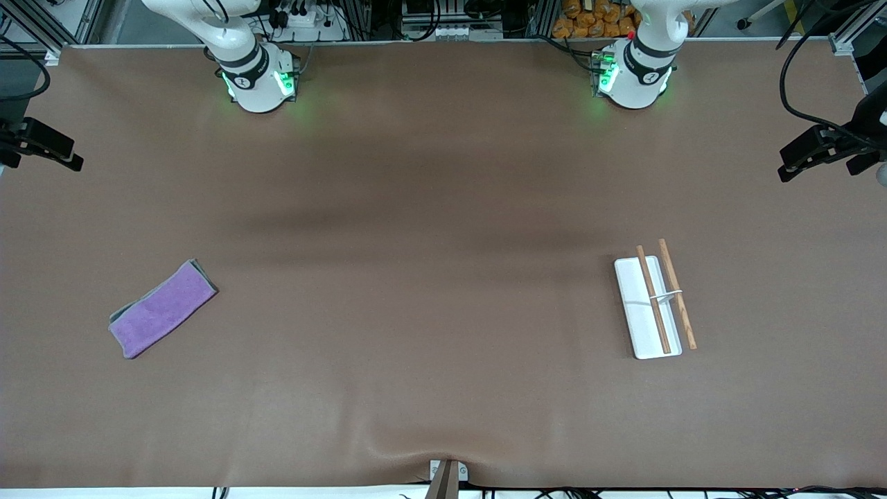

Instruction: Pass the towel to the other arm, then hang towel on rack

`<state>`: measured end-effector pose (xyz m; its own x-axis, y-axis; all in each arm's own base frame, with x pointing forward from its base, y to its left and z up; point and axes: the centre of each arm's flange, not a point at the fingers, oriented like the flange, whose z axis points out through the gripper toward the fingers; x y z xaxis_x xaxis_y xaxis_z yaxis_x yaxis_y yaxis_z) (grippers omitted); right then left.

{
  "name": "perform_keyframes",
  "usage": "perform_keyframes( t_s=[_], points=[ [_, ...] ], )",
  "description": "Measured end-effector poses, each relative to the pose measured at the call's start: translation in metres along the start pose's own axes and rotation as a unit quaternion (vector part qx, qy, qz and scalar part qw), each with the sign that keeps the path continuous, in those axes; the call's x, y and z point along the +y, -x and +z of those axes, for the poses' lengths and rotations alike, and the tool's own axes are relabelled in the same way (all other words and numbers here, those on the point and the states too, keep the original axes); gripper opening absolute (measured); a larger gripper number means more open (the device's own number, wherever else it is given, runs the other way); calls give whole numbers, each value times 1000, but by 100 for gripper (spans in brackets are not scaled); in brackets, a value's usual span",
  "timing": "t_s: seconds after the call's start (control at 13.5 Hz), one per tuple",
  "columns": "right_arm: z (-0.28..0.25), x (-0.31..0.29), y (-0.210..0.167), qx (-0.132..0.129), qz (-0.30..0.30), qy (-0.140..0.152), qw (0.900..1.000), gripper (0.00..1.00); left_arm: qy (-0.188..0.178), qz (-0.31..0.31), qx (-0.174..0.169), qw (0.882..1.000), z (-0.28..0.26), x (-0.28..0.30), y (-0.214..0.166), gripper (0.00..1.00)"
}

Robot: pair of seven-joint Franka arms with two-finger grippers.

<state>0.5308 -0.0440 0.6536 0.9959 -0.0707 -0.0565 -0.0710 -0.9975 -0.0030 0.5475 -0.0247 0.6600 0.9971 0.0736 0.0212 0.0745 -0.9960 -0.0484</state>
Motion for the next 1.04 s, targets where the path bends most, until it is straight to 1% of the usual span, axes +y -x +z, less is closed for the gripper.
perform_keyframes(
  t_s=[0.81, 1.04],
  points=[
    [0, 1, 0, 0, 1, 0, 1000, 100, 0, 3, -2, 1000, 1, 3, 0, 100],
    [4, 0, -2, -4, 0, 0, 1000, 100, 0, 3, -4, 1000, 3, 3, -1, 100]
  ],
)
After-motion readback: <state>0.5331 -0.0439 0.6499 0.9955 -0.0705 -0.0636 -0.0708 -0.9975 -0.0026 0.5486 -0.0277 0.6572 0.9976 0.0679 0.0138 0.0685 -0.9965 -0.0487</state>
